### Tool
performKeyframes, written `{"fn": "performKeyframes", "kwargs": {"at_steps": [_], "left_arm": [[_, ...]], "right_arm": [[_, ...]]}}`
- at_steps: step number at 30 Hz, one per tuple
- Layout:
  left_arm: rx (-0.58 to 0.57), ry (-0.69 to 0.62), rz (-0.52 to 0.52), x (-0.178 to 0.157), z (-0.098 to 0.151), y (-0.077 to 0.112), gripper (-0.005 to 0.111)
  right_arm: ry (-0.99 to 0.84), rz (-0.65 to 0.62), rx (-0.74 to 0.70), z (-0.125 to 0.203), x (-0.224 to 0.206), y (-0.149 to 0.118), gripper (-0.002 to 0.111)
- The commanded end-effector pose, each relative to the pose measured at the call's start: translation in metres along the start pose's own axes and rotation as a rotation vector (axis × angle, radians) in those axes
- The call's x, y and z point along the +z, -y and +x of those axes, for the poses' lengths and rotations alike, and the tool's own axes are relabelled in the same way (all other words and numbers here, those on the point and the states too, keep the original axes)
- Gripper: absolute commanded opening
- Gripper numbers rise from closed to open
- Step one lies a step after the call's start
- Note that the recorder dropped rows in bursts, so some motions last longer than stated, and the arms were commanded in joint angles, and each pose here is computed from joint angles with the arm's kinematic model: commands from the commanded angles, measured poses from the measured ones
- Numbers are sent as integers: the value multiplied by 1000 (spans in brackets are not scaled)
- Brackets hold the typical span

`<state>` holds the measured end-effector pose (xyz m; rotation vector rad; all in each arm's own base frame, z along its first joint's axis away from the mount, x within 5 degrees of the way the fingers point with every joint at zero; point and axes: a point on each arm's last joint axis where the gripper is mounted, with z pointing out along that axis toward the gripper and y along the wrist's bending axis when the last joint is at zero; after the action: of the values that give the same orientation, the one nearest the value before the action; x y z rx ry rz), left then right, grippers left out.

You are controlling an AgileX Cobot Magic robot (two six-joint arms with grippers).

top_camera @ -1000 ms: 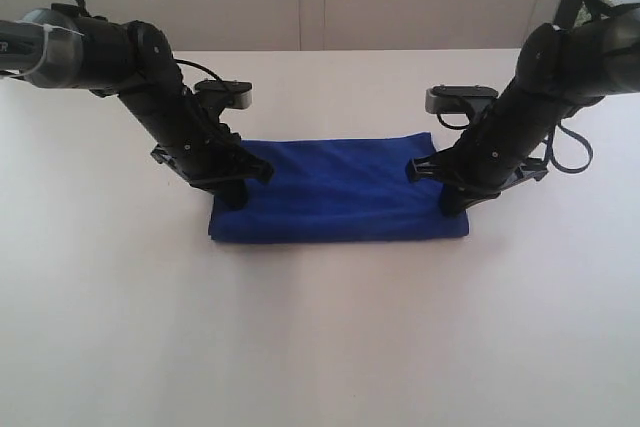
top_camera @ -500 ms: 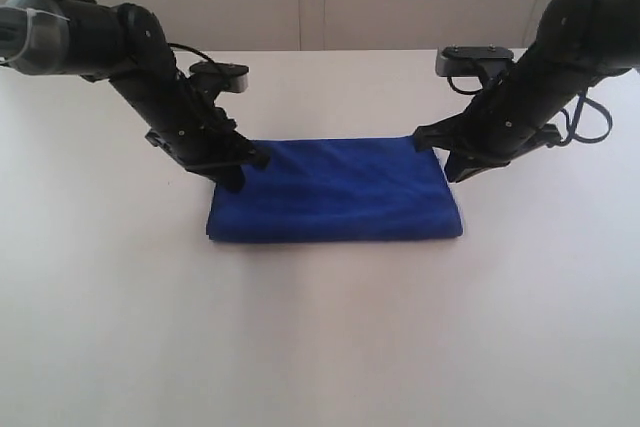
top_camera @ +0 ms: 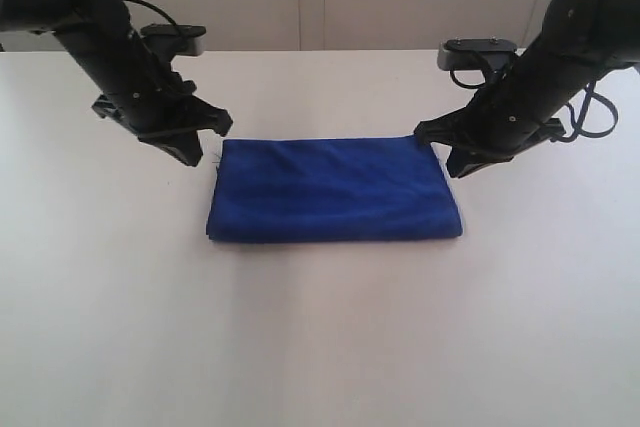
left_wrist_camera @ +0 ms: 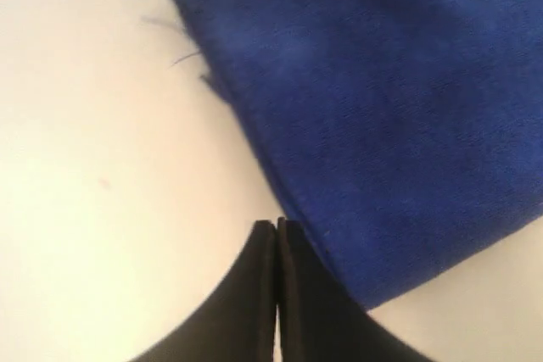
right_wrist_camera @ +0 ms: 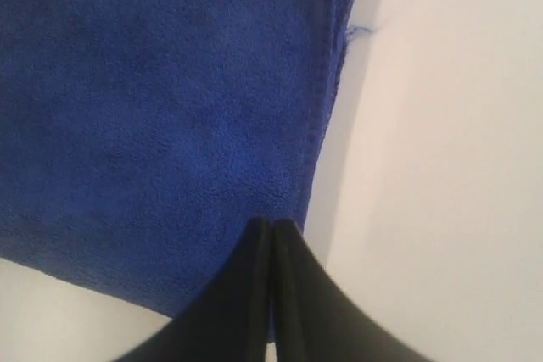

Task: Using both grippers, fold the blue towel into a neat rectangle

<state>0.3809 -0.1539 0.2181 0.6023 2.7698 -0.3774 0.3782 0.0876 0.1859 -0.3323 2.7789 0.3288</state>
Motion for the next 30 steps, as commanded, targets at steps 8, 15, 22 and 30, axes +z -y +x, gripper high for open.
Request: {"fn": "performKeyframes", "kwargs": {"at_steps": [8,15,22,30], "left_arm": [[-107,-111,15,0,18,-21,0],[-119,-141,16,7,26,-22,0],[-124,-175,12,1,36,-20,0],[-95,-81,-6,-46,48,-7,0]], "right_arm": [[68,37,-2,-3,-2,7,0],[54,39,-3,0,1,8,0],[-28,32,10,8,-10,5,0],[65,43,-13,8,-67,-7,0]]}}
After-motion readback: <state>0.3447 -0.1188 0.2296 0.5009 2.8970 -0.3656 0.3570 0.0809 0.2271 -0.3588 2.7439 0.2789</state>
